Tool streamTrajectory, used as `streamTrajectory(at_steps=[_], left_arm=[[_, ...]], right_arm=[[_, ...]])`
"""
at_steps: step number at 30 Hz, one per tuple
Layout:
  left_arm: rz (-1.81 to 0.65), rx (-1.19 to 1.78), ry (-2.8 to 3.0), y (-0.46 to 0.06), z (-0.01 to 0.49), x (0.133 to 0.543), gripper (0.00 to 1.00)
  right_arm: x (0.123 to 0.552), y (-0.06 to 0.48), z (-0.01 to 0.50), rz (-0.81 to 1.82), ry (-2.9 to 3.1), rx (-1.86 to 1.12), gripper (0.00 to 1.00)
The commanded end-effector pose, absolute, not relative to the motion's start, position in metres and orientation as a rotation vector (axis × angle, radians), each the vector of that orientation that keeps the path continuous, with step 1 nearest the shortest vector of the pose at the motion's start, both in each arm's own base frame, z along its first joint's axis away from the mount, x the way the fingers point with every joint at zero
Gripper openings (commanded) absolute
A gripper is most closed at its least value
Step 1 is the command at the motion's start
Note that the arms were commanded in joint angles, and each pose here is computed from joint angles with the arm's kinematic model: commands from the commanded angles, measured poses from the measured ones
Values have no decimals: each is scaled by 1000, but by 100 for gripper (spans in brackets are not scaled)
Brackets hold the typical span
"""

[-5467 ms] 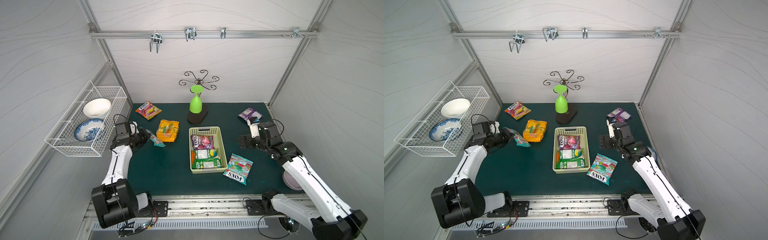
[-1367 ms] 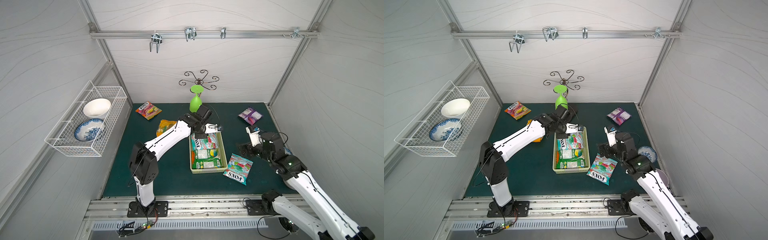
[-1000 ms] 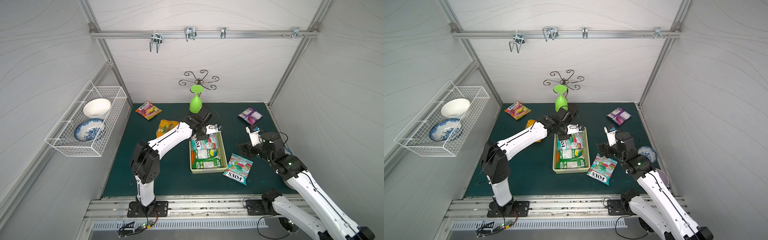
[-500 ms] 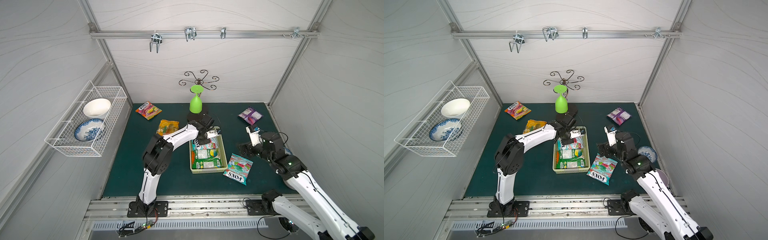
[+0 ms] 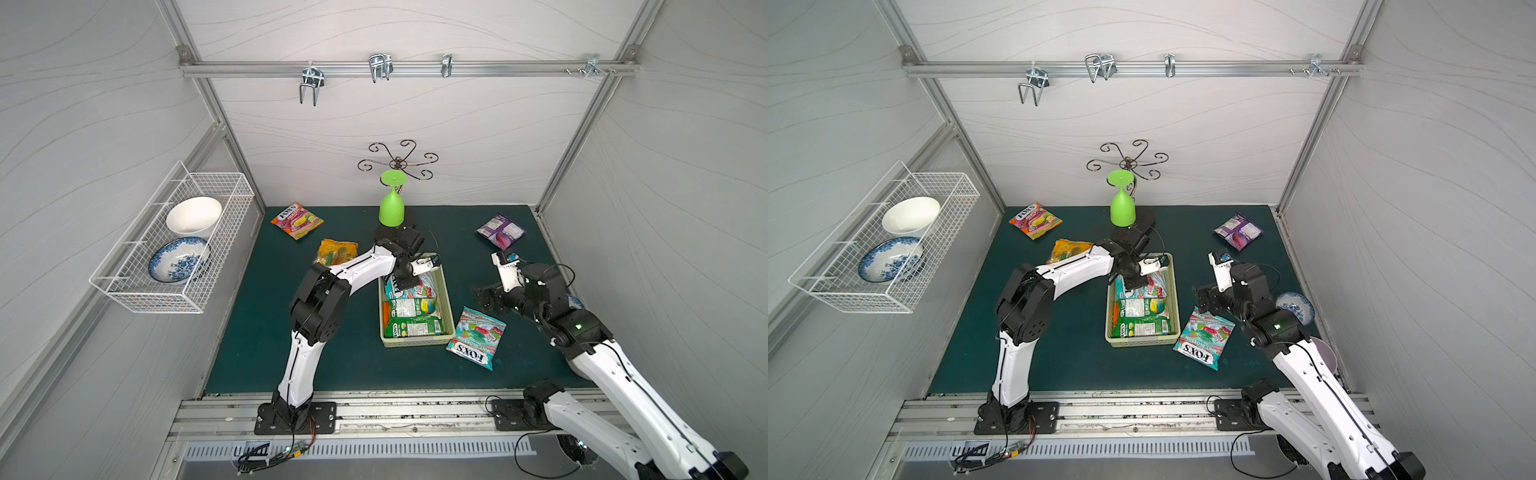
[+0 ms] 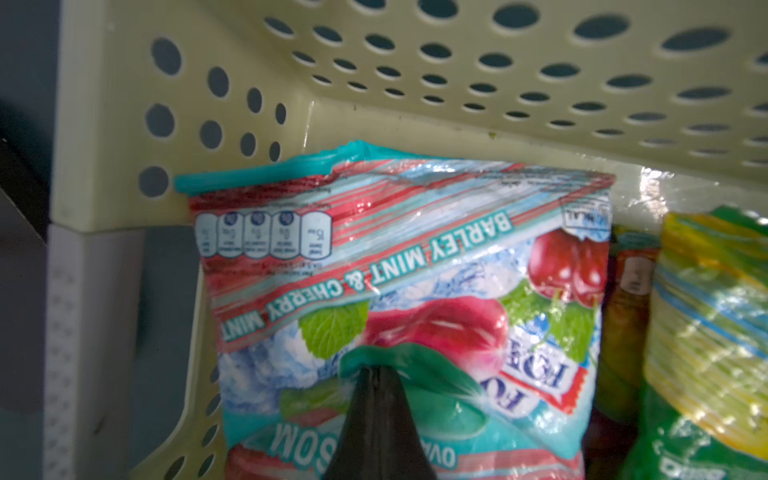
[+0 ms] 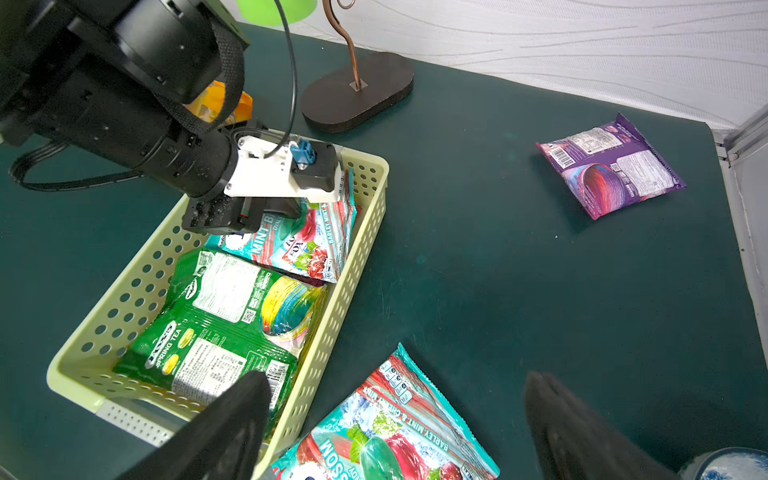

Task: Put the candies in the basket
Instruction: Place the candy in the basket.

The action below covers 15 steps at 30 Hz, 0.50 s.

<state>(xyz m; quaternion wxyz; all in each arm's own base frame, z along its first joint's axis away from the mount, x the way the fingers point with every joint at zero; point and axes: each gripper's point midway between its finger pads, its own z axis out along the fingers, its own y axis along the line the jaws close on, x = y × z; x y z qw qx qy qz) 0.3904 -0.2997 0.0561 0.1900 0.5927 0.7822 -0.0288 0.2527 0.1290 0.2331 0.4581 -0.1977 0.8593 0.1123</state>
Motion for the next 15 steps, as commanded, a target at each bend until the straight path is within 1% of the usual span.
streamTrajectory(at_steps=[1,4,7,11,15], left_arm=[[-76,1669,2266,-289,33,392,0],[-102,1628,2249,-293,53,390,0],[-137,1561,2200,-300,91,387,0],[-178,1430,2137,-304,147,382,13],[-197,1324,2100,-297,190,375,20]], right_arm=[[256,131,230,297,2123,-469,99],[257,130,230,294,2132,-455,99],[258,124,224,283,2160,-396,99],[261,120,220,301,2193,-307,99],[262,114,211,309,2247,-238,99]])
